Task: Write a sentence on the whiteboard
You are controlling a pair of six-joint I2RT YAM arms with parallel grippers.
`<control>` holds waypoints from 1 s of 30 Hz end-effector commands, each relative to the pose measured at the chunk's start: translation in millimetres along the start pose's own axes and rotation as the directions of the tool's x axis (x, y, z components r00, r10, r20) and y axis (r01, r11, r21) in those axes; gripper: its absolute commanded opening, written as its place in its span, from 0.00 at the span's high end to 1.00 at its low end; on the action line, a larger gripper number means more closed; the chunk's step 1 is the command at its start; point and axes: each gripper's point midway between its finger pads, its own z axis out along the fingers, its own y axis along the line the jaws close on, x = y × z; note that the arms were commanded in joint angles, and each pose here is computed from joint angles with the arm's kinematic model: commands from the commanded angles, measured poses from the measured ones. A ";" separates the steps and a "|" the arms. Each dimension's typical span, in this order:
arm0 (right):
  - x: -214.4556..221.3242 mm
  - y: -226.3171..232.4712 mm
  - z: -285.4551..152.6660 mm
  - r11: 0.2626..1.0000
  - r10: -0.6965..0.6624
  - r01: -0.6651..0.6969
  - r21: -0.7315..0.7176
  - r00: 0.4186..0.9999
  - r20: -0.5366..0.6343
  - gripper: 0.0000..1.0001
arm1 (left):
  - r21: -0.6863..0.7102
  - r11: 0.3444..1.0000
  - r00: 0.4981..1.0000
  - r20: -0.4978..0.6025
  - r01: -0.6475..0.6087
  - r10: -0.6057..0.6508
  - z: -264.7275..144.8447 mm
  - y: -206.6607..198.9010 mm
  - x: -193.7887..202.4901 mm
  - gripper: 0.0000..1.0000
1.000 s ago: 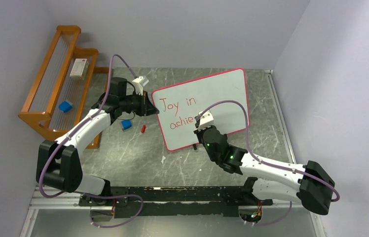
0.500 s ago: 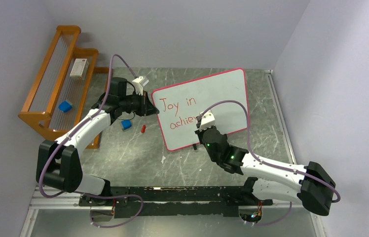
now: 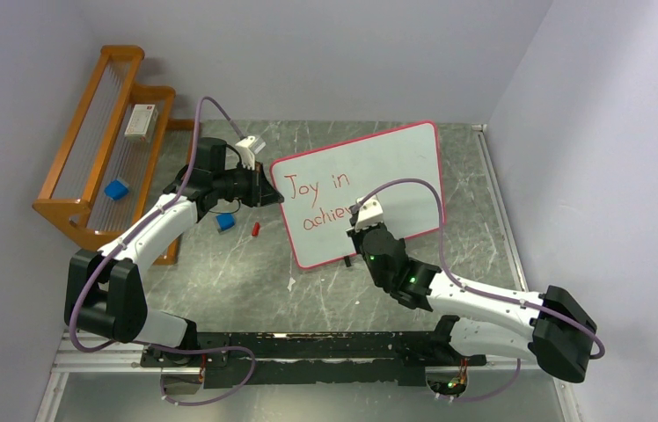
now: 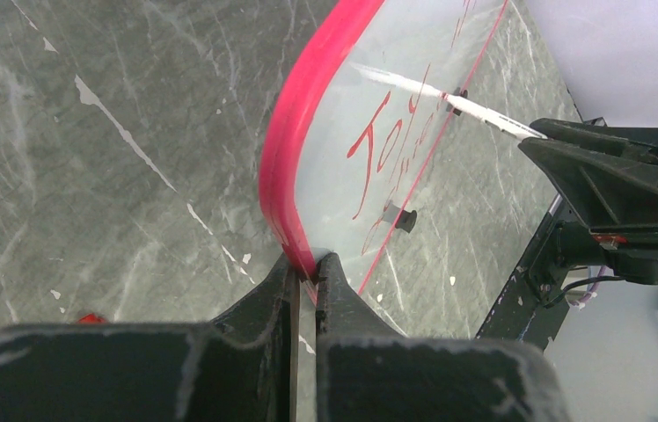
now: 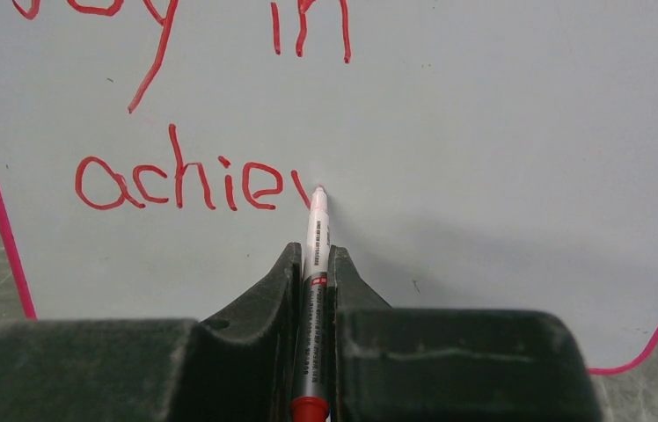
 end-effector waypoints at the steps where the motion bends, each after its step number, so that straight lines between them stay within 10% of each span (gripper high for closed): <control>1: -6.0 -9.1 5.1 0.999 0.014 -0.015 0.046 1.000 0.027 1.00 | -0.126 0.992 0.999 -0.027 -0.022 0.019 1.7 33.0 10.8 0.95; 30: -9.1 -21.8 -12.0 0.996 0.082 -0.083 0.030 0.996 0.029 1.00 | -0.138 0.990 1.000 -0.019 -0.020 0.018 0.5 33.7 9.0 0.95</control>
